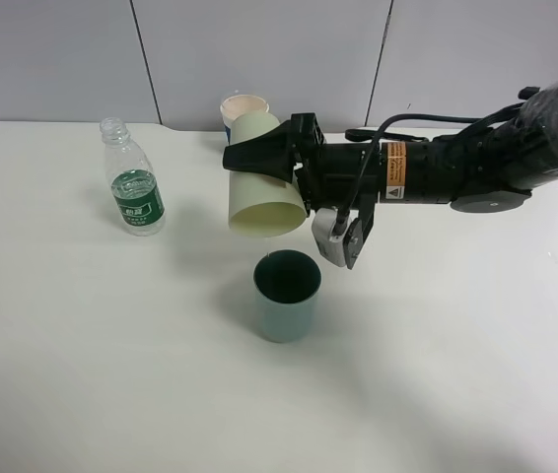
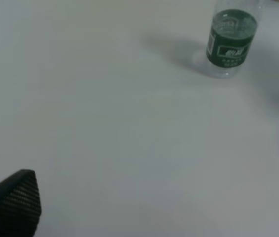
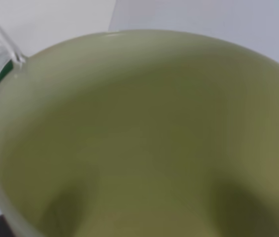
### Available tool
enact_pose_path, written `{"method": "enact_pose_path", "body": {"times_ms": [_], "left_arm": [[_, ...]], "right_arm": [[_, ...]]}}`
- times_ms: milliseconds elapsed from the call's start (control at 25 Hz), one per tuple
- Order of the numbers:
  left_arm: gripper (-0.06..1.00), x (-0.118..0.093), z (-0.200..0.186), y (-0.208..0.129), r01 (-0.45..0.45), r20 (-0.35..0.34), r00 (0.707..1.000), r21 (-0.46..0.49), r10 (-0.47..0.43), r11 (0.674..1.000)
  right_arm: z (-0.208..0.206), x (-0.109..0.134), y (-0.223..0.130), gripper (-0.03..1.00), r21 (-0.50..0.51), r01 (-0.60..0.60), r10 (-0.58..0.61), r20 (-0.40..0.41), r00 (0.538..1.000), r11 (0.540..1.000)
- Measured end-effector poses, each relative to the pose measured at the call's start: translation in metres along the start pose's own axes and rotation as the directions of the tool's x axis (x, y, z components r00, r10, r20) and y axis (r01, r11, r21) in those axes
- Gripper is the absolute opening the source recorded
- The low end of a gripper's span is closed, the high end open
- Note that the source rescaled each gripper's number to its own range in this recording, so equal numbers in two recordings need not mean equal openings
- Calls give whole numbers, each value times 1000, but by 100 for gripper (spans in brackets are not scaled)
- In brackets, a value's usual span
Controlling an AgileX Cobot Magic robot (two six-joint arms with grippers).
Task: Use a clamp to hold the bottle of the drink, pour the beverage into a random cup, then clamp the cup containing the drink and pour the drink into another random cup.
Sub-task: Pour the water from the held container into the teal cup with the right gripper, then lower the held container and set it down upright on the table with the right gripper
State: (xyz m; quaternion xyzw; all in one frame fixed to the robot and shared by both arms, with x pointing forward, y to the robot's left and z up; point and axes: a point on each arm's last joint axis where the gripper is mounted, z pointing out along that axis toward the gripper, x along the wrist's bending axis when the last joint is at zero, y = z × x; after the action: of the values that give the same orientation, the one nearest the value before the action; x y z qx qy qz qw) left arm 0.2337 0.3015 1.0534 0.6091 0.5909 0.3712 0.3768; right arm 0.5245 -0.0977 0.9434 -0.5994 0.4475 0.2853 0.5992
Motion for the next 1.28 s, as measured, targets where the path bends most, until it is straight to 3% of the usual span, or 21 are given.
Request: {"method": "enact_pose_path", "body": {"times_ms": [160, 280, 360, 440, 560, 680, 800, 920, 1000, 1080, 1200, 1280], "left_arm": [[100, 0, 0, 0, 0, 0, 1000, 0, 0, 1000], [100, 0, 0, 0, 0, 0, 1000, 0, 0, 1000], [100, 0, 0, 0, 0, 0, 1000, 0, 0, 1000], [100, 0, 0, 0, 0, 0, 1000, 0, 0, 1000], [100, 0, 0, 0, 0, 0, 1000, 0, 0, 1000], [100, 0, 0, 0, 0, 0, 1000, 0, 0, 1000], [100, 0, 0, 0, 0, 0, 1000, 0, 0, 1000], [100, 0, 0, 0, 0, 0, 1000, 0, 0, 1000], [100, 0, 0, 0, 0, 0, 1000, 0, 0, 1000], [100, 0, 0, 0, 0, 0, 1000, 0, 0, 1000], [100, 0, 0, 0, 0, 0, 1000, 0, 0, 1000], [100, 0, 0, 0, 0, 0, 1000, 0, 0, 1000]], "right_arm": [[0, 0, -1, 0, 9, -28, 28, 1, 1000, 1000], [0, 0, -6, 0, 68, -171, 171, 14, 985, 983], [-1, 0, -11, 0, 118, -314, 311, 42, 949, 942], [-2, 0, -18, 0, 177, -478, 468, 97, 878, 860], [-5, 1, -30, 0, 225, -756, 715, 247, 655, 615], [-9, 2, -41, 0, 140, -964, 866, 423, 266, 227], [-12, 4, -47, 0, -14, -993, 852, 513, -109, -119], [-14, 10, -49, 0, -98, -933, 772, 535, -342, -345], [-14, 15, -48, 0, -97, -892, 728, 543, -419, -441], [-15, 22, -46, 0, -61, -858, 697, 555, -454, -510], [-16, 29, -44, 0, -5, -829, 677, 574, -461, -560], [-16, 32, -43, 0, 23, -831, 686, 577, -443, -556]]}}
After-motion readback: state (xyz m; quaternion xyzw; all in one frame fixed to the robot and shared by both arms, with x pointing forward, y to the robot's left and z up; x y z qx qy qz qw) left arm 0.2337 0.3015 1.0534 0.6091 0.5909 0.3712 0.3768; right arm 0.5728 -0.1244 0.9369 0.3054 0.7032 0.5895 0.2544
